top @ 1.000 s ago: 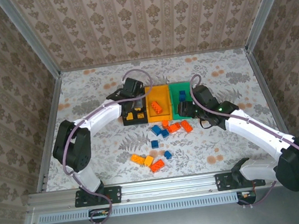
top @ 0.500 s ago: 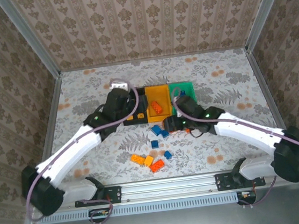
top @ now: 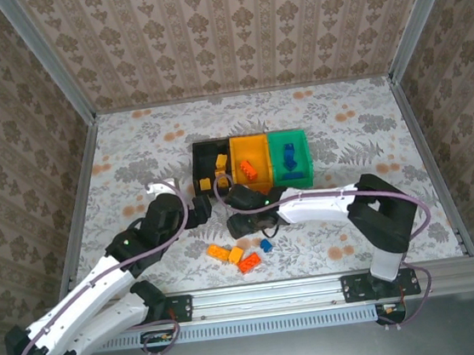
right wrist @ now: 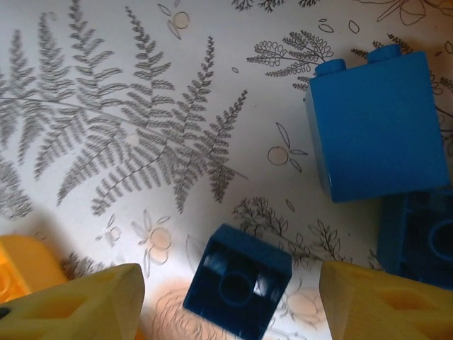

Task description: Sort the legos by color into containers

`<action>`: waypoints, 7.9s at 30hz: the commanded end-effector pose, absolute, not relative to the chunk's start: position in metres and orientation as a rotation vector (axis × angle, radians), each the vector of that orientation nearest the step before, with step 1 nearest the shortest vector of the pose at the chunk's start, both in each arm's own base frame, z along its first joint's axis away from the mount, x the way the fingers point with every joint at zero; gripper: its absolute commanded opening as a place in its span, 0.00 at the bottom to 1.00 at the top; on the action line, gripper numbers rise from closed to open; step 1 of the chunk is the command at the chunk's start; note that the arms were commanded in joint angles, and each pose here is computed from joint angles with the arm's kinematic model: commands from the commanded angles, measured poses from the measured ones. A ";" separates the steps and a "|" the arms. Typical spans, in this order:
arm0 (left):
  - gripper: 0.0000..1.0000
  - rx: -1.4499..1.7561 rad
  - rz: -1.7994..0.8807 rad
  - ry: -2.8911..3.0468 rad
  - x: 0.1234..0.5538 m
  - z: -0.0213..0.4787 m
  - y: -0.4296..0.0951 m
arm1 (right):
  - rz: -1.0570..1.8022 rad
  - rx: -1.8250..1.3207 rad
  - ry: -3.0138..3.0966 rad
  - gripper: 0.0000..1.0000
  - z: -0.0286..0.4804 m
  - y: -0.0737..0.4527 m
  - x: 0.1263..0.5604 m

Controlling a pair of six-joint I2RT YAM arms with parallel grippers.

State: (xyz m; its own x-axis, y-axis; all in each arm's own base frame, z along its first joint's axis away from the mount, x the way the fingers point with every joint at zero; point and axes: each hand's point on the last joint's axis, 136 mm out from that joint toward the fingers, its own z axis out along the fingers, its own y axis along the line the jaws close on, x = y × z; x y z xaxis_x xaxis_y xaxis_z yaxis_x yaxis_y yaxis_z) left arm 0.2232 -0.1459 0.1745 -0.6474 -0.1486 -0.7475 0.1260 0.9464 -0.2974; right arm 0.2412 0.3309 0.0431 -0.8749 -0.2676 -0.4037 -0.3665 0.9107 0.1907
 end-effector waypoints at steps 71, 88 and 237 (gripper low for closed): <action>0.93 0.524 -0.342 2.767 0.149 0.064 -0.219 | 0.323 0.046 2.457 0.70 0.155 0.179 0.319; 0.61 0.853 -0.021 2.716 0.128 0.049 -0.249 | 0.297 0.055 2.445 0.70 0.148 0.160 0.298; 1.00 0.077 -0.433 2.388 0.211 0.134 -0.177 | 0.297 -0.634 2.780 0.27 0.040 0.254 0.167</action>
